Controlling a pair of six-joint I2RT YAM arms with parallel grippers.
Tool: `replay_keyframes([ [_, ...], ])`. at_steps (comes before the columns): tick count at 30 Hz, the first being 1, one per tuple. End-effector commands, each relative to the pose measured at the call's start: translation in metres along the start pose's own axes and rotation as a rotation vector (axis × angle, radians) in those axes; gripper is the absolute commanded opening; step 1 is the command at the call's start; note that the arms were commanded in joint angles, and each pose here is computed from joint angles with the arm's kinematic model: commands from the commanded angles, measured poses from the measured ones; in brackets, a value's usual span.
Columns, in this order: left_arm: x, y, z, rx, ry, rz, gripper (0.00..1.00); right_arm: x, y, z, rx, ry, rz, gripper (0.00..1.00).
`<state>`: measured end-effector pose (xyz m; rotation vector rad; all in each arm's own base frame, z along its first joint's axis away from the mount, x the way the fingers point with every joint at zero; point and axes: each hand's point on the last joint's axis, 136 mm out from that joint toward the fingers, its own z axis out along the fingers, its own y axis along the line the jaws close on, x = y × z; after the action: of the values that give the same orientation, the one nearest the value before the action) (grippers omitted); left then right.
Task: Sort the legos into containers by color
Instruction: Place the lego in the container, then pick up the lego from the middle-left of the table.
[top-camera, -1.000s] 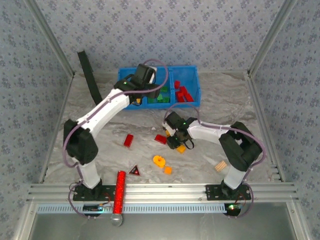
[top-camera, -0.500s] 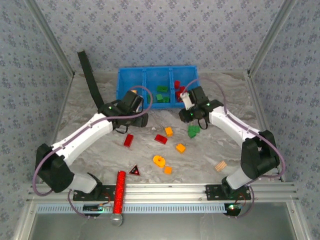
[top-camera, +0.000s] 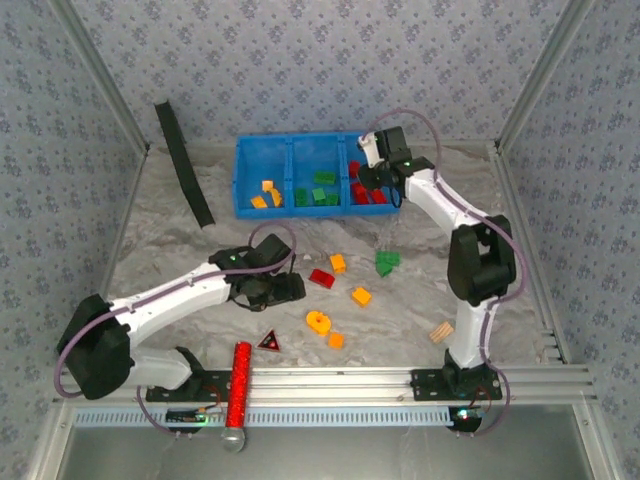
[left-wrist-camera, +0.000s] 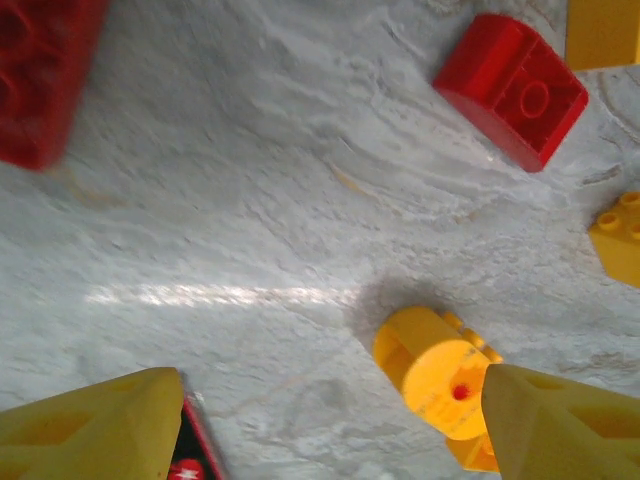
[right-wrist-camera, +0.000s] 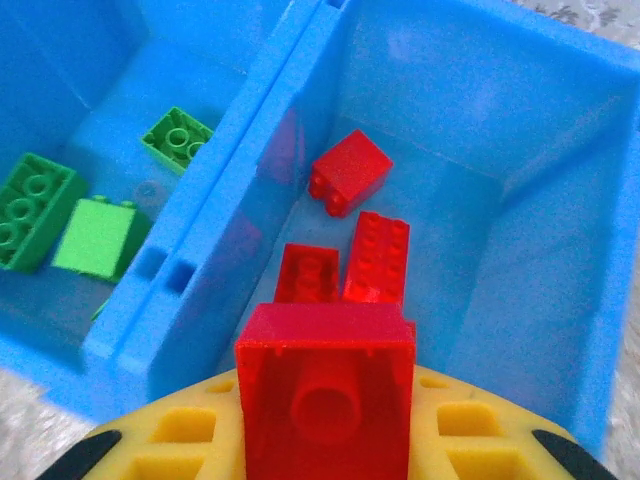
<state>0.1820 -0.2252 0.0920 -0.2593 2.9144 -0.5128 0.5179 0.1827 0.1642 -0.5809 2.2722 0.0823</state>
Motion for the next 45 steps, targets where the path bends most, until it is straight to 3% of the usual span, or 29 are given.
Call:
replay_keyframes([
  [1,0.006,-0.033,-0.006,0.13,0.039,-0.146,0.8,-0.027,-0.01,0.023,0.031,-0.068,-0.071,0.29],
  [5,0.016,-0.042,-0.008,0.134,0.076,-0.185,0.83,-0.023,-0.013,0.057,0.049,-0.035,-0.094,0.3],
  [10,0.029,-0.035,-0.006,0.015,0.092,-0.19,0.84,-0.007,-0.013,0.089,0.032,-0.003,-0.094,0.36],
  [17,0.056,-0.043,0.015,-0.08,0.151,-0.217,0.87,-0.002,-0.005,0.104,-0.003,-0.013,-0.102,0.47],
  [31,0.045,-0.043,0.026,-0.167,0.002,-0.324,0.9,-0.022,-0.002,0.072,-0.081,-0.104,-0.042,0.55],
  [45,0.051,-0.049,0.051,-0.214,-0.038,-0.413,0.87,-0.039,-0.009,0.012,-0.134,-0.222,0.083,0.55],
])
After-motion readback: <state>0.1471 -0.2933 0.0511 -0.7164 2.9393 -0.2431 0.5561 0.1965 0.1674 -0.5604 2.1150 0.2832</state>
